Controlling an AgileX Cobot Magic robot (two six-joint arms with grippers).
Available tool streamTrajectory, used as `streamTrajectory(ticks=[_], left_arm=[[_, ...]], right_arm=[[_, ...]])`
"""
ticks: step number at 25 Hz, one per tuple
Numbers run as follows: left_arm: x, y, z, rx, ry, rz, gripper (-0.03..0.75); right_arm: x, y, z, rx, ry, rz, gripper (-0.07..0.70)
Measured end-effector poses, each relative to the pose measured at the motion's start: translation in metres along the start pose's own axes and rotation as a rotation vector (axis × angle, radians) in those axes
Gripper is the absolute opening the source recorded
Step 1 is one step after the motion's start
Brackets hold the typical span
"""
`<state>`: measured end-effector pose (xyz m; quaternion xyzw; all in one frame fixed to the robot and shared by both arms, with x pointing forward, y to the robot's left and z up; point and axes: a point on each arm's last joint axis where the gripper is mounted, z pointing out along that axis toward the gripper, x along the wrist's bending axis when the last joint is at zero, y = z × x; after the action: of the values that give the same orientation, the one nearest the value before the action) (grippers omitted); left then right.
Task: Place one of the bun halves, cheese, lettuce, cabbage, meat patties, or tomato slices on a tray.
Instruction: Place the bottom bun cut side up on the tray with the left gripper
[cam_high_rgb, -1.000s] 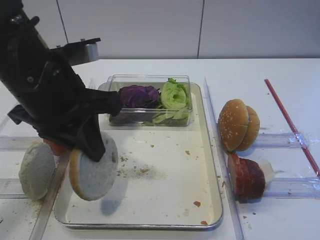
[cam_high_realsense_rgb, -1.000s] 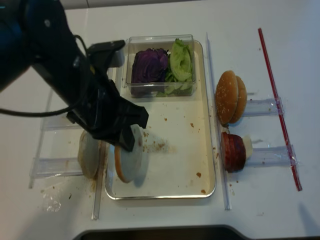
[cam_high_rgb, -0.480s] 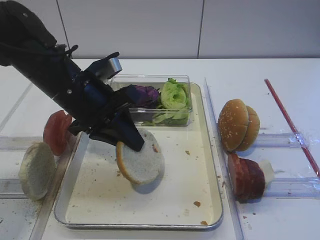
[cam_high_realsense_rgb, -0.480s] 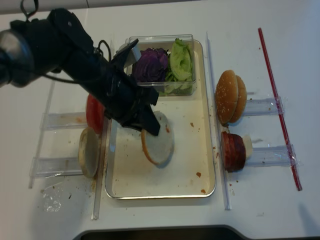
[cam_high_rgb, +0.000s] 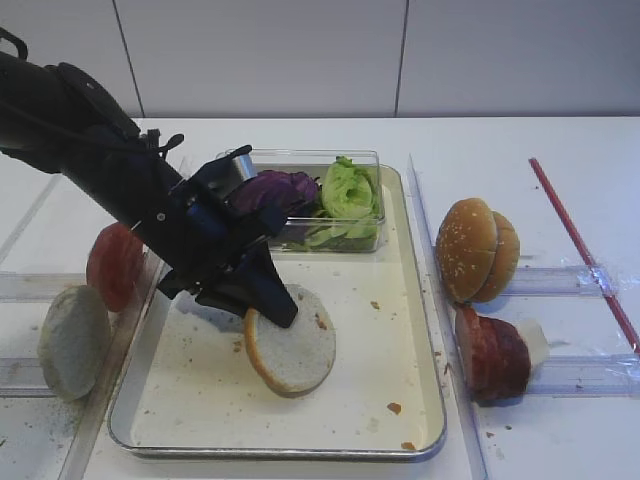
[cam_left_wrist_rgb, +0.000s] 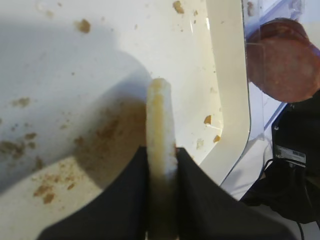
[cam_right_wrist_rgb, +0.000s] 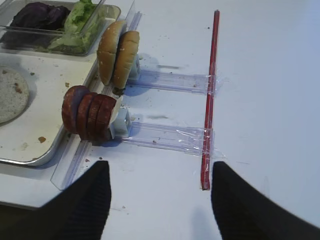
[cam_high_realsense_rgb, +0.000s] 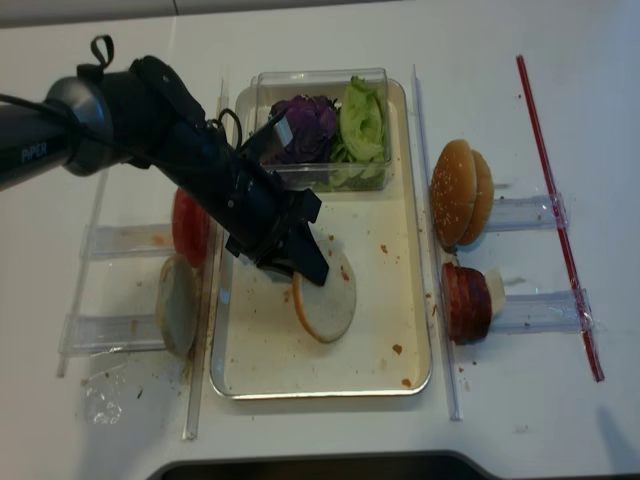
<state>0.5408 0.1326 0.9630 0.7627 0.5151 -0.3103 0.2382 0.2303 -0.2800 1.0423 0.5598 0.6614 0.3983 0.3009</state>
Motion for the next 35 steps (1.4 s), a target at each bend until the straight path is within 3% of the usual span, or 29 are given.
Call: streamTrajectory(ticks=[12, 19, 25, 35], left_arm=[[0.003, 0.004, 0.001, -0.035, 0.004, -0.014, 0.085], [0.010, 0.006, -0.006, -0.066, 0.007, -0.088, 0.211], [0.012, 0.007, -0.008, -0.076, 0.013, -0.106, 0.333], [0.006, 0.020, -0.026, -0.070, 0.121, -0.129, 0.355]], right_arm=[[0.000, 0.000, 0.000, 0.000, 0.000, 0.000, 0.447], [0.000, 0.000, 0.000, 0.000, 0.000, 0.000, 0.447], [0.000, 0.000, 0.000, 0.000, 0.000, 0.000, 0.447], [0.000, 0.000, 0.000, 0.000, 0.000, -0.004, 0.447]])
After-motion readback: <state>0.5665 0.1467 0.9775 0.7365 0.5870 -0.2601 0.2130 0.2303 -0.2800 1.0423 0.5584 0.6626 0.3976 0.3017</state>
